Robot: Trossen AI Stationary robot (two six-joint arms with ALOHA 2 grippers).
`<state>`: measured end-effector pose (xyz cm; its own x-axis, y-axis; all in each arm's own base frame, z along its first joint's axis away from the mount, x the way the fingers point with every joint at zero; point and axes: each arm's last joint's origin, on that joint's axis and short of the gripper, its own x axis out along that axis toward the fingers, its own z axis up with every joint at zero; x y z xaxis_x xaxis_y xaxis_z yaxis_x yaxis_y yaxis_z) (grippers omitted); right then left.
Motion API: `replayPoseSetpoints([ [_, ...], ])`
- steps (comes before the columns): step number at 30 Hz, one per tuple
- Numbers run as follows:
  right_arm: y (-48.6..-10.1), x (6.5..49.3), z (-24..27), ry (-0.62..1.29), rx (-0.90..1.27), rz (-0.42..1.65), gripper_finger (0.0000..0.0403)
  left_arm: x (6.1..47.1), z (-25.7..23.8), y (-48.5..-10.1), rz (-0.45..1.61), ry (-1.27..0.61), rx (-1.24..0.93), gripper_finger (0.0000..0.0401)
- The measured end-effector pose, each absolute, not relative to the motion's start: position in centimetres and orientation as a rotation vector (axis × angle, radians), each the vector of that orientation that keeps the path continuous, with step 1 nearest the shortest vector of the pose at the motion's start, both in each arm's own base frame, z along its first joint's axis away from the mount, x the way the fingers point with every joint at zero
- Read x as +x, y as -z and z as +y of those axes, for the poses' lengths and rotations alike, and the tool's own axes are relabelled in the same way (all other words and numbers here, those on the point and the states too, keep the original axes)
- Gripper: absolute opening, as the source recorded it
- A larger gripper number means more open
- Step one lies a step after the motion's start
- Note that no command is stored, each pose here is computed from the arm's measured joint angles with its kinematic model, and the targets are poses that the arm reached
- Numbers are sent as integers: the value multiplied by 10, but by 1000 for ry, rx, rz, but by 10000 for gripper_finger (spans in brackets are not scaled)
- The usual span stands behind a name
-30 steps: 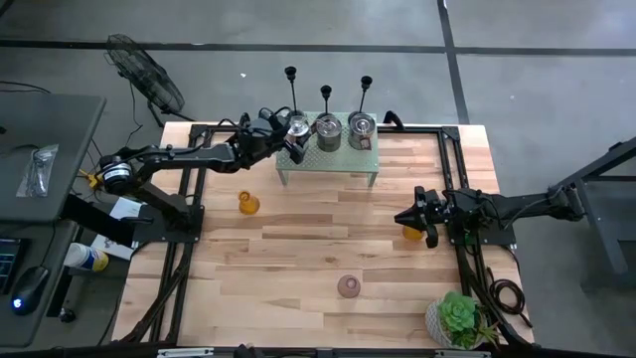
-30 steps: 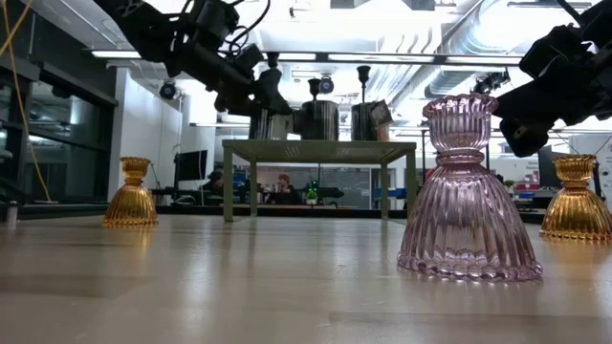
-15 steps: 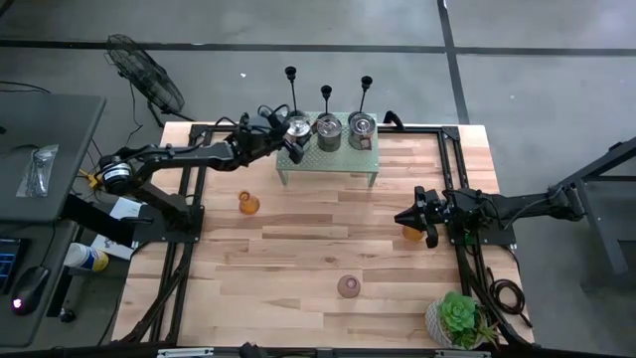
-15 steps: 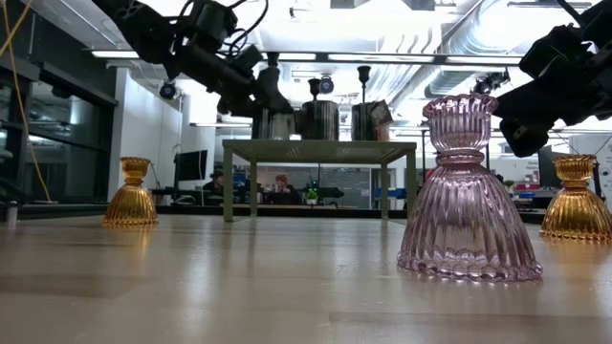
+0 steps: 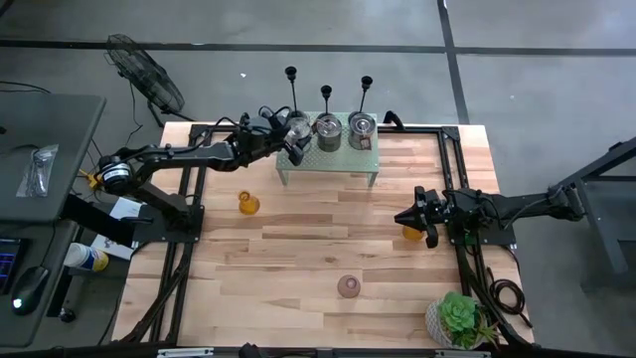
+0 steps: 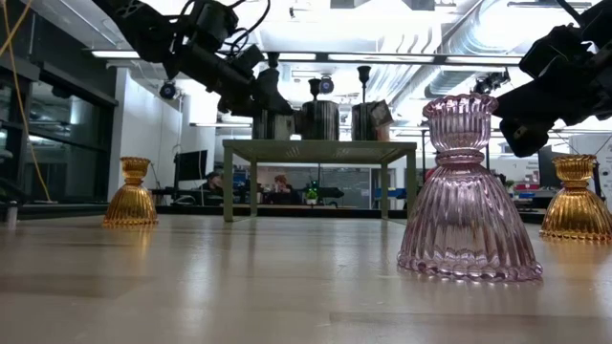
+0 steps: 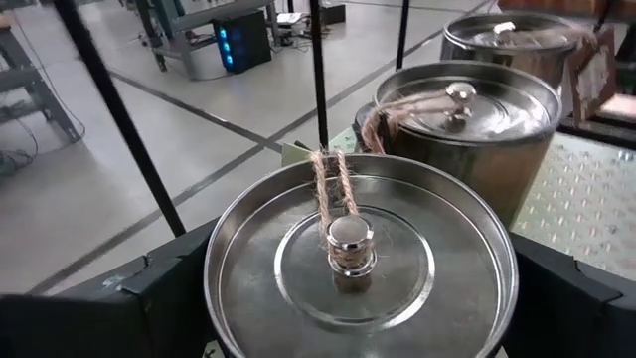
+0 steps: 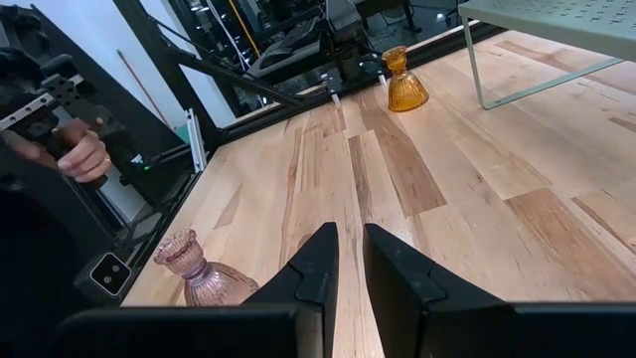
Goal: Pick & Place candle stick holders
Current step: Put the scented candle on the shelf
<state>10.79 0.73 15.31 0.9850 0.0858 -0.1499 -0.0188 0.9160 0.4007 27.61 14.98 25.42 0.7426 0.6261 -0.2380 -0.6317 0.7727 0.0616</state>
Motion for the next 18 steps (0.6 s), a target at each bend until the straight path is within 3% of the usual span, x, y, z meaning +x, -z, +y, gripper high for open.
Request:
replayPoseSetpoints([
  [18,-153,108,7,-54,410,167,44,275,150,-252,315,-708,57,368],
])
